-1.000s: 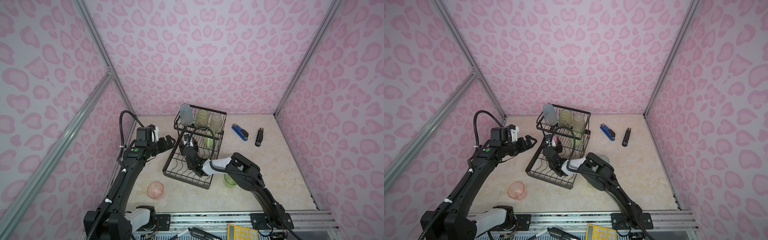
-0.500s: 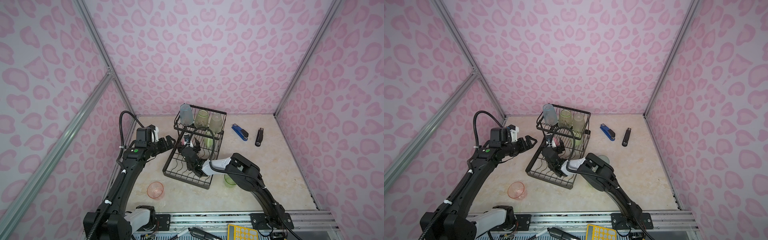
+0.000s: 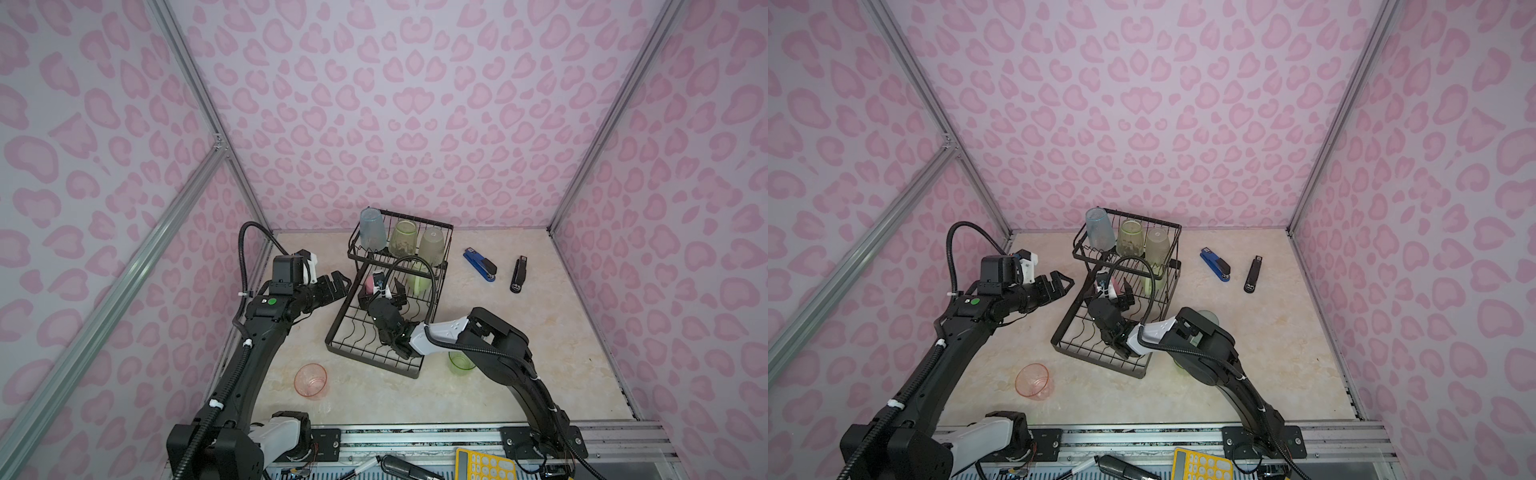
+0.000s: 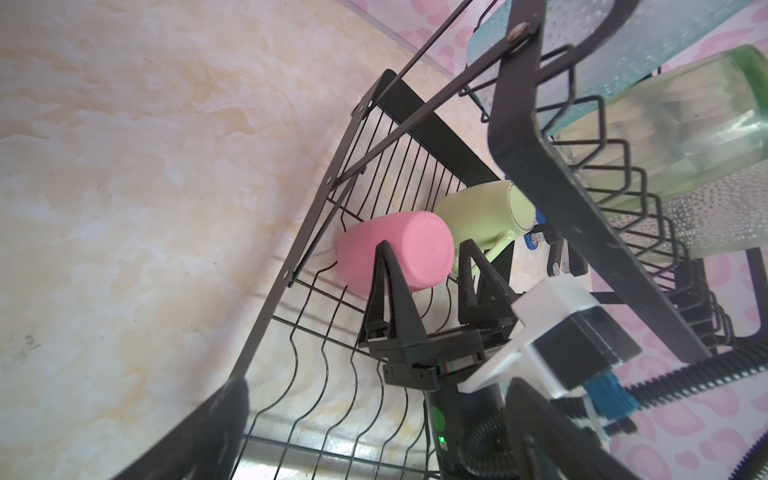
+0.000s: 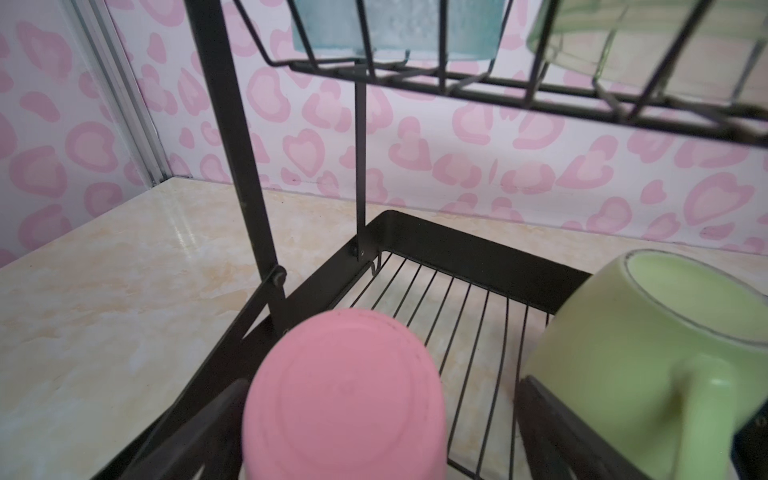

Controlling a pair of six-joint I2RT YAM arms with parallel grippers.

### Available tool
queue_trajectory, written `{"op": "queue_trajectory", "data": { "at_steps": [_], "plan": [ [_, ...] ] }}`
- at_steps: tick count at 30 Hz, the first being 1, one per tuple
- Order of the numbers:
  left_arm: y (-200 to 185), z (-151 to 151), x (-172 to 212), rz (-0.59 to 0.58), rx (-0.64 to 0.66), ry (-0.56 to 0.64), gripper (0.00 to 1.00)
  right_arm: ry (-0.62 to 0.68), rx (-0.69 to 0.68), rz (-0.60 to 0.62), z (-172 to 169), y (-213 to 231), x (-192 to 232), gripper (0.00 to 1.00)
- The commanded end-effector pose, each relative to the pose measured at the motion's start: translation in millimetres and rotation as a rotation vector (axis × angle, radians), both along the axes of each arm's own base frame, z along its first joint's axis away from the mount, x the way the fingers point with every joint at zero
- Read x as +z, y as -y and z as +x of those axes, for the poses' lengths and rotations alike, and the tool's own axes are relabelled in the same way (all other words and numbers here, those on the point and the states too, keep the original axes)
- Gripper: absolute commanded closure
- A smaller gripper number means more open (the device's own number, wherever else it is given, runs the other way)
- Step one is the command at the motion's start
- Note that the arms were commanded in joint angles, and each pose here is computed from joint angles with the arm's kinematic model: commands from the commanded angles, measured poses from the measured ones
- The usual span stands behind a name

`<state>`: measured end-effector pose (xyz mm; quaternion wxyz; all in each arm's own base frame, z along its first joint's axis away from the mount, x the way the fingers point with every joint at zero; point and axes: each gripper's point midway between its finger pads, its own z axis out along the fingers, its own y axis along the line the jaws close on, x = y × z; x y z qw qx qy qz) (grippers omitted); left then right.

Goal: Load the cups into the dish rack
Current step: 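Set the pink cup down beside the green mug and open the right gripper, then raise the open right gripper away from the pink cup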

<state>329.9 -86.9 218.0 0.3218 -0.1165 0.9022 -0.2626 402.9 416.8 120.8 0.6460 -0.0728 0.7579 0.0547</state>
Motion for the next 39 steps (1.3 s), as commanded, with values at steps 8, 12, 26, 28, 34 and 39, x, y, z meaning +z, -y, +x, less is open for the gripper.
{"op": "queue_trajectory", "data": {
  "at_steps": [8,12,26,28,34,39],
  "plan": [
    [-0.3,3.1,5.8,-0.001,-0.002,0.033,0.02,-0.015,0.02,0.05,-5.8,-5.9,-8.8,0.17],
    [-0.5,2.7,5.9,0.0,-0.002,0.033,0.02,-0.016,0.024,0.052,-4.8,-7.5,-9.6,0.3],
    [-1.7,2.8,5.2,0.004,0.002,0.032,0.02,-0.023,0.018,0.081,7.1,-5.3,-8.0,0.52],
    [-1.6,3.0,4.7,0.004,0.002,0.031,0.02,-0.023,0.018,0.079,6.4,-4.2,-8.1,0.52],
    [-3.1,3.8,3.2,0.009,0.008,0.025,0.02,-0.003,0.025,0.079,-3.2,-1.1,-1.9,0.48],
    [-4.4,4.4,2.0,0.014,0.014,0.021,0.02,-0.006,0.038,0.086,-13.3,3.1,0.7,0.43]
  ]
}}
